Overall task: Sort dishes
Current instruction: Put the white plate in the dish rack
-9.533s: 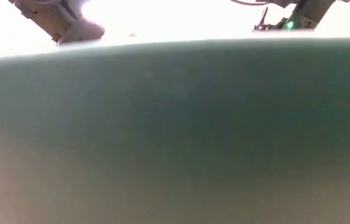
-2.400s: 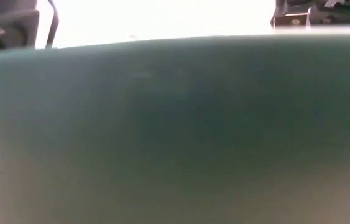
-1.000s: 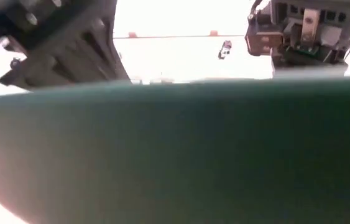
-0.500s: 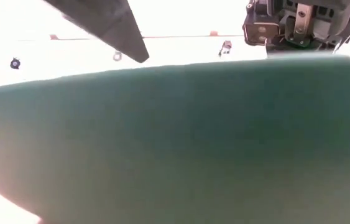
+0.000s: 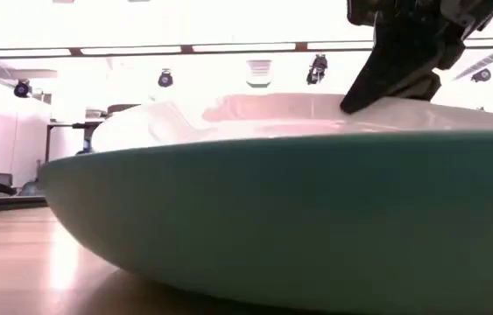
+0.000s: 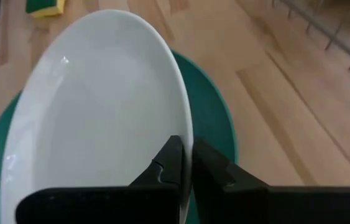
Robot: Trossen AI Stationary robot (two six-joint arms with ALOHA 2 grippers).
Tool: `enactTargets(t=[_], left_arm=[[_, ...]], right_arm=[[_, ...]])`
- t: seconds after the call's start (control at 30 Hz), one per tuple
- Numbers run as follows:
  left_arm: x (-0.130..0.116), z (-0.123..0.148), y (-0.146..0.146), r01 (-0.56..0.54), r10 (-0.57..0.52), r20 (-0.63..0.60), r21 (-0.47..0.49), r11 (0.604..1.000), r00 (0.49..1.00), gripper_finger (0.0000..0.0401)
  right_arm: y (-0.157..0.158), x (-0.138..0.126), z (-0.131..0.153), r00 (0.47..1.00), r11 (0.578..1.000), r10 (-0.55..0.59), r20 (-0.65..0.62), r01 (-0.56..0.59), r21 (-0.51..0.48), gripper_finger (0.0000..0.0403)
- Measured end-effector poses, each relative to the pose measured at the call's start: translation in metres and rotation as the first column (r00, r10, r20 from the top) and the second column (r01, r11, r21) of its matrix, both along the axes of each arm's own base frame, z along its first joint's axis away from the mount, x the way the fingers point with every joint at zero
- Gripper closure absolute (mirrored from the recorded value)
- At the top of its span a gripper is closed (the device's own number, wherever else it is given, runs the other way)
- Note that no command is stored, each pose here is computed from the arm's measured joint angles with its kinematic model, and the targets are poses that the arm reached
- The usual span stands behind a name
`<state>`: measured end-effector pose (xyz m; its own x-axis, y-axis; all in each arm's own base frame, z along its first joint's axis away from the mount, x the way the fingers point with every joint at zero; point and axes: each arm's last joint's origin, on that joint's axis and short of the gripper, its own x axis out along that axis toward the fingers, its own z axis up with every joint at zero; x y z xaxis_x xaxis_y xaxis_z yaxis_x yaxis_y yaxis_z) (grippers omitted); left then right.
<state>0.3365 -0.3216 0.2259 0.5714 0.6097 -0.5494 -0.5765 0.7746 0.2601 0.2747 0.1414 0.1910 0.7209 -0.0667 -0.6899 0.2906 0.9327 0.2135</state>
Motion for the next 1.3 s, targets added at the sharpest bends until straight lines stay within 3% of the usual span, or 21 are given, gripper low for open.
enactTargets(t=[0.17, 0.43, 0.57, 0.87, 0.97, 1.03, 1.17, 1.3], left_arm=[[0.001, -0.001, 0.002, 0.003, -0.003, -0.024, 0.005, 1.000, 1.000, 0.0382], [0.008, -0.001, 0.011, 0.143, -0.111, -0.172, 0.189, 0.971, 0.979, 0.0376], [0.004, 0.025, 0.015, 0.226, -0.176, -0.188, 0.289, 0.930, 0.966, 0.0376], [-0.037, 0.098, 0.019, 0.424, -0.358, -0.274, 0.240, 0.873, 0.892, 0.0376], [-0.049, 0.119, 0.026, 0.452, -0.388, -0.266, 0.253, 0.855, 0.882, 0.0376], [-0.054, 0.128, 0.029, 0.436, -0.386, -0.226, 0.251, 0.864, 0.895, 0.0376], [-0.055, 0.127, 0.029, 0.402, -0.372, -0.177, 0.184, 0.897, 0.911, 0.0382], [-0.042, 0.101, 0.013, 0.418, -0.397, -0.157, 0.135, 0.898, 0.904, 0.0398]], right_arm=[[0.003, -0.004, 0.006, 0.998, 0.992, 0.064, 0.029, -0.060, -0.112, 0.0397], [0.006, -0.011, 0.018, 0.993, 0.961, 0.070, 0.091, -0.043, -0.273, 0.0402], [0.006, -0.013, 0.022, 0.992, 0.952, 0.072, 0.102, -0.038, -0.302, 0.0402], [0.005, -0.015, 0.026, 0.991, 0.945, 0.083, 0.106, -0.044, -0.325, 0.0403], [0.004, -0.015, 0.028, 0.990, 0.941, 0.084, 0.110, -0.043, -0.336, 0.0403], [0.004, -0.015, 0.029, 0.990, 0.939, 0.089, 0.112, -0.045, -0.342, 0.0403], [0.004, -0.016, 0.030, 0.989, 0.936, 0.094, 0.115, -0.049, -0.348, 0.0403], [0.004, -0.018, 0.034, 0.987, 0.937, 0.101, 0.125, -0.052, -0.345, 0.0403]])
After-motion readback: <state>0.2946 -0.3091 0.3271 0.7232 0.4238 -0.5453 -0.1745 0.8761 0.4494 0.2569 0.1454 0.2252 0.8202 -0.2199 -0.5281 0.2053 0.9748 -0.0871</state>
